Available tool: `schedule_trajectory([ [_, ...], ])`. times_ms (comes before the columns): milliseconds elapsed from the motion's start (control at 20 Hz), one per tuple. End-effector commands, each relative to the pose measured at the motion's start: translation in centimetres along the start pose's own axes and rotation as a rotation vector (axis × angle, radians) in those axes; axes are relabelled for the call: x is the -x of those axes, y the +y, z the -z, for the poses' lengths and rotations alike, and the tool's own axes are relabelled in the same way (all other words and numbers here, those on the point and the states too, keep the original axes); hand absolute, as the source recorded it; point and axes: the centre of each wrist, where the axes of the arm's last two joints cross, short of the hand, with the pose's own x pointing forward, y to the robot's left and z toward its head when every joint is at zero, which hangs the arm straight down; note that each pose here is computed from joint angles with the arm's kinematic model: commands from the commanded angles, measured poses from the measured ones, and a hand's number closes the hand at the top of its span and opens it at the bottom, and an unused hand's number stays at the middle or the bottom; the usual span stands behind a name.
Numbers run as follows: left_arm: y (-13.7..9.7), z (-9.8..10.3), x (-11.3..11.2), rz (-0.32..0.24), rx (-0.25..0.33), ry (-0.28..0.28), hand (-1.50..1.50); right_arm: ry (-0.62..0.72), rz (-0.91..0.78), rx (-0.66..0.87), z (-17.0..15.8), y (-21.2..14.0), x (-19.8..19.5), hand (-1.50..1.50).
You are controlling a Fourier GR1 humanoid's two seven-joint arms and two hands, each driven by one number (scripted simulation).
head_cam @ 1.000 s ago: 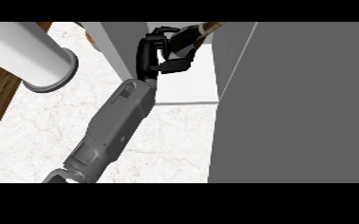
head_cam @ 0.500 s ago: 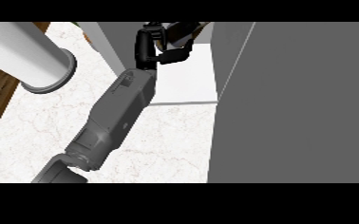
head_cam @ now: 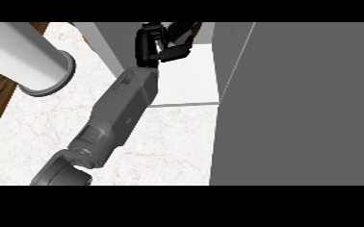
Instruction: Pick up the wine, place it into the cabinet and close the cabinet
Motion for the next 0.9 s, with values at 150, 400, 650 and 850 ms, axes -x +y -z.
schedule_trajectory([
  [150,0.6,-0.1,0.8,-0.037,-0.064,0.023,1.5,-0.032,0.029,-0.028,-1.1,-0.2,-0.4,-1.5],
  [400,3.1,-0.7,2.4,-0.04,-0.065,0.001,1.5,-0.039,0.046,-0.021,-0.7,0.9,-0.3,-1.5],
  [650,1.9,-0.7,2.0,0.015,-0.045,0.013,1.5,-0.032,0.014,-0.025,0.0,-0.3,-0.6,-1.5],
  [850,1.8,-1.5,2.8,0.053,-0.061,0.036,-1.5,-0.038,0.025,-0.042,0.0,0.5,-0.9,-1.5],
])
